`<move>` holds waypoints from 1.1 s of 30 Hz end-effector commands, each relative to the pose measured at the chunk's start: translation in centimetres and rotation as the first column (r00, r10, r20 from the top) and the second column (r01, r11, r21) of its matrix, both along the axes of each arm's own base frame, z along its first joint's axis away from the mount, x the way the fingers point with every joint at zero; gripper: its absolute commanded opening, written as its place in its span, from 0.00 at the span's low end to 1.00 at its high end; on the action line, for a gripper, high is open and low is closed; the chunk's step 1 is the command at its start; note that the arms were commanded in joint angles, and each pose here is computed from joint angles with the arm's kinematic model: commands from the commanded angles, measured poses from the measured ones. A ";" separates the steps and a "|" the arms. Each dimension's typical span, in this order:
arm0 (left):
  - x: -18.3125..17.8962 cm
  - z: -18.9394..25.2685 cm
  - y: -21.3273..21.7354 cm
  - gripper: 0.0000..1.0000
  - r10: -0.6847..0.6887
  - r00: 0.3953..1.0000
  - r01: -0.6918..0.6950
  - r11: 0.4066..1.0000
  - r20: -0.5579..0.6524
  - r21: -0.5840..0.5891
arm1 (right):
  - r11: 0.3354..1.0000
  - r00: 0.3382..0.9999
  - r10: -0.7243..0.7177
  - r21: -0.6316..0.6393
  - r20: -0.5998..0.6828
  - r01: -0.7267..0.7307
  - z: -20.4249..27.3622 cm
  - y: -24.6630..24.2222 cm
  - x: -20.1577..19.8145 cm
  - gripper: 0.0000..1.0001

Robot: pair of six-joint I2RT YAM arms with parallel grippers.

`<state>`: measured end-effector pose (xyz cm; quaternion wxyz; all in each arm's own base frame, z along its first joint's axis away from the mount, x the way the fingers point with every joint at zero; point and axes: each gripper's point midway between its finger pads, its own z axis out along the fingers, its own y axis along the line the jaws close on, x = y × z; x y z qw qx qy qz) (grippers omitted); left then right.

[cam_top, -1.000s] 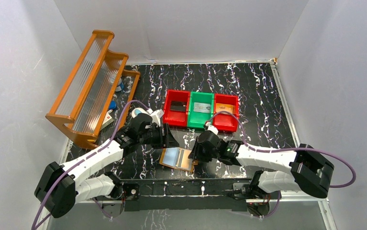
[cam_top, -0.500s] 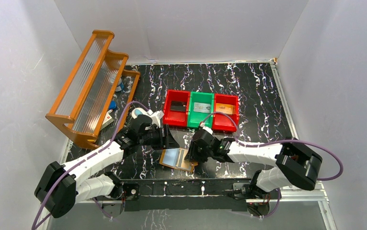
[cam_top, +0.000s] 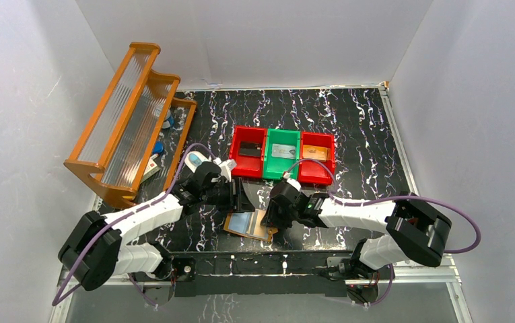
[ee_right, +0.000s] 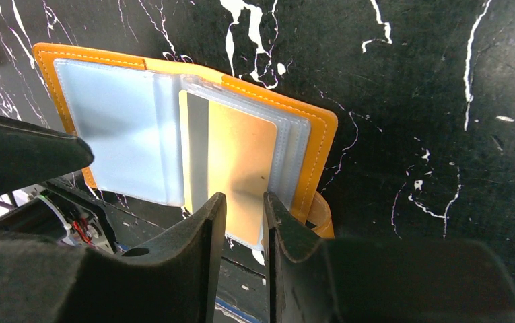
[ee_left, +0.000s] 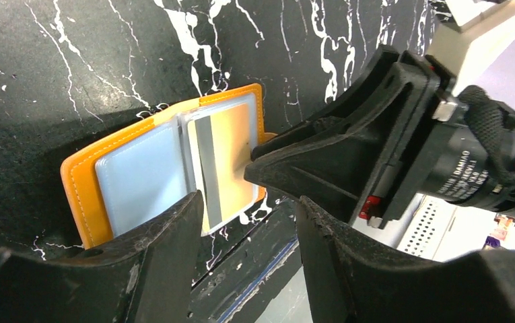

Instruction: Take the credit cards out of the card holder

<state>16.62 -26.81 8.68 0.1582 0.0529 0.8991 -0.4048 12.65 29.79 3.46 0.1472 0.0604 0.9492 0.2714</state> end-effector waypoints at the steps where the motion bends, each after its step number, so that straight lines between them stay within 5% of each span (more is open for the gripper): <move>1: -0.7 -1.4 0.3 0.50 -0.013 1.000 0.013 1.000 -0.011 0.024 | 0.999 0.999 -0.035 -0.020 -0.007 0.035 -0.7 -0.7 0.0 0.35; 22: -2.6 -6.8 0.4 0.30 -0.044 0.991 0.052 0.996 -0.123 0.065 | 0.998 0.997 -0.060 -0.024 -0.051 0.059 -2.4 -1.3 -0.6 0.31; 33: -2.5 -6.0 -0.2 0.06 -0.026 0.994 0.026 1.000 -0.110 0.002 | 0.997 0.995 -0.066 -0.036 -0.073 0.063 -3.4 -1.7 -1.0 0.31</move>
